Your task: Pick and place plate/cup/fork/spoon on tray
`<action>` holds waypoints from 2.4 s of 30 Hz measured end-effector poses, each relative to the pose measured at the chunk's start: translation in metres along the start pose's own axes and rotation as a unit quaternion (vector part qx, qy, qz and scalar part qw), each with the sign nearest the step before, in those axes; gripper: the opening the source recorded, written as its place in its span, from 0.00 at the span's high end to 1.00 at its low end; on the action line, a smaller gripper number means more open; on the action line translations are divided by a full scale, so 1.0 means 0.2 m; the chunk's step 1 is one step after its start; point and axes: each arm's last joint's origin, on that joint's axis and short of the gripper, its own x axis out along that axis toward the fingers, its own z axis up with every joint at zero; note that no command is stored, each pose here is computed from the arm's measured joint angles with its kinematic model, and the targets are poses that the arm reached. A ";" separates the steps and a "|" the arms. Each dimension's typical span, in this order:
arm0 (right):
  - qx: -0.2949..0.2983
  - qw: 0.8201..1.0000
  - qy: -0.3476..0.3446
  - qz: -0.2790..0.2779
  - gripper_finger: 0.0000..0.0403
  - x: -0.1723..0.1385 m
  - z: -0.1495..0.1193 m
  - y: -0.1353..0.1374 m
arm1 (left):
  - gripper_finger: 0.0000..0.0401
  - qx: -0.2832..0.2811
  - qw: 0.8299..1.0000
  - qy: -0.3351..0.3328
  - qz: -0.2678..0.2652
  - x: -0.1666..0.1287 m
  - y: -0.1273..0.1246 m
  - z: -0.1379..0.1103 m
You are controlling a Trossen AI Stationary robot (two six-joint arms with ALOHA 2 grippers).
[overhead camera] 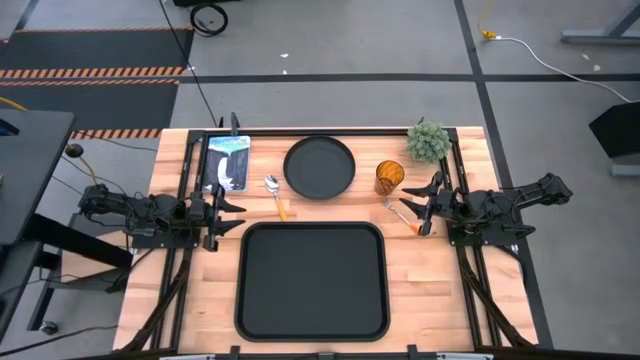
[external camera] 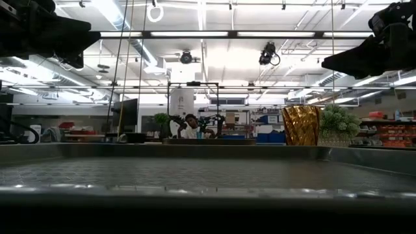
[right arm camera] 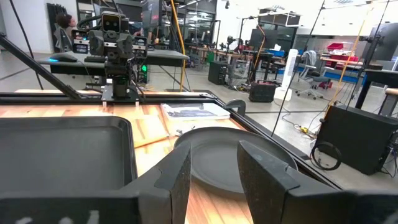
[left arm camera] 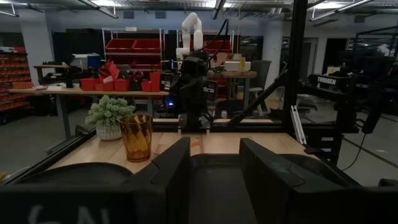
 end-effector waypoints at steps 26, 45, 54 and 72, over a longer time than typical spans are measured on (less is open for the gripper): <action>0.001 1.000 -0.002 0.000 0.66 0.00 0.00 0.00 | 0.63 0.006 0.993 -0.040 0.113 0.05 0.04 0.04; 0.002 1.000 -0.002 0.000 0.66 0.00 0.00 0.00 | 0.63 -0.010 0.971 0.073 0.226 0.47 0.18 0.07; 0.002 1.000 -0.002 0.000 0.66 0.00 0.00 0.00 | 0.63 -0.003 0.966 0.140 0.217 0.84 0.26 0.07; 0.003 1.000 -0.004 0.000 0.66 0.00 0.00 0.00 | 0.63 0.050 0.953 0.292 0.060 1.61 0.49 0.03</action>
